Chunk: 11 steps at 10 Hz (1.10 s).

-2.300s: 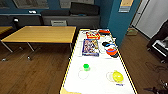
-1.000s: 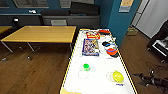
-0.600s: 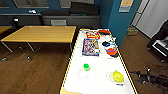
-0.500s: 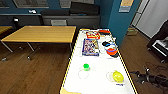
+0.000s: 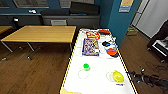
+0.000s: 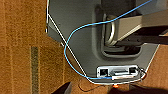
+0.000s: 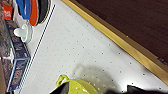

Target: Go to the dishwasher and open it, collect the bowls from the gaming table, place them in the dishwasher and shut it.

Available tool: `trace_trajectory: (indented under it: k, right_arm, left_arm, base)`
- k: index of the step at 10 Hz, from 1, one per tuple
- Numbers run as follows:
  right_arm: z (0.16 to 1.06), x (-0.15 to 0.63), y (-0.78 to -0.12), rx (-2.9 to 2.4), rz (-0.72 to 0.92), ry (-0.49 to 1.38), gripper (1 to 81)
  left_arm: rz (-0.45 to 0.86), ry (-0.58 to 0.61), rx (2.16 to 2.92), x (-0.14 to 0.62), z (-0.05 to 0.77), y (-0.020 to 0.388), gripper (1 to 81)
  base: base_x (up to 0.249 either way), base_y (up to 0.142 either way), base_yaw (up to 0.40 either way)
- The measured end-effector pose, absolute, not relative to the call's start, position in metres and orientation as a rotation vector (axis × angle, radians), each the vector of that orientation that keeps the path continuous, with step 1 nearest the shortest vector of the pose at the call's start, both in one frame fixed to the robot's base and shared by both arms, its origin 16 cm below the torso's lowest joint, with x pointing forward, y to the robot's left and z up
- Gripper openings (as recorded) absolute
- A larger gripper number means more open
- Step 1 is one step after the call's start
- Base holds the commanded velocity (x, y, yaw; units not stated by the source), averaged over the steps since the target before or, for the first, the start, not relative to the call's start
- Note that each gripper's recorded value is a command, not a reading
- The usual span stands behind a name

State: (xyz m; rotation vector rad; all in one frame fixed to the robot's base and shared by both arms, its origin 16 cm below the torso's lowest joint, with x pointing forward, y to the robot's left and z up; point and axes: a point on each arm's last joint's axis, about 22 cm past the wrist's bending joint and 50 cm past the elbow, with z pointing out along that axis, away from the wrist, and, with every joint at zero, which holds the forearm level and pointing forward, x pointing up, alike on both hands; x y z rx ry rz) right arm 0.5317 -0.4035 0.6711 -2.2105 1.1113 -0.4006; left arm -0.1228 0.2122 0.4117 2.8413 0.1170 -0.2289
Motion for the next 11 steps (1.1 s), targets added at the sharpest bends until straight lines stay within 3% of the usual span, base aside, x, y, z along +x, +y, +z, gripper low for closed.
trace_trajectory:
  k: [11]
  right_arm:
    - [0.639, 0.527, -0.336, -2.195, -0.323, 1.074, 81.1]
  left_arm:
    - [-0.232, 0.118, 2.842, -0.123, 0.412, 0.213, 81.1]
  base:
    - [0.0, 0.0, 0.0]
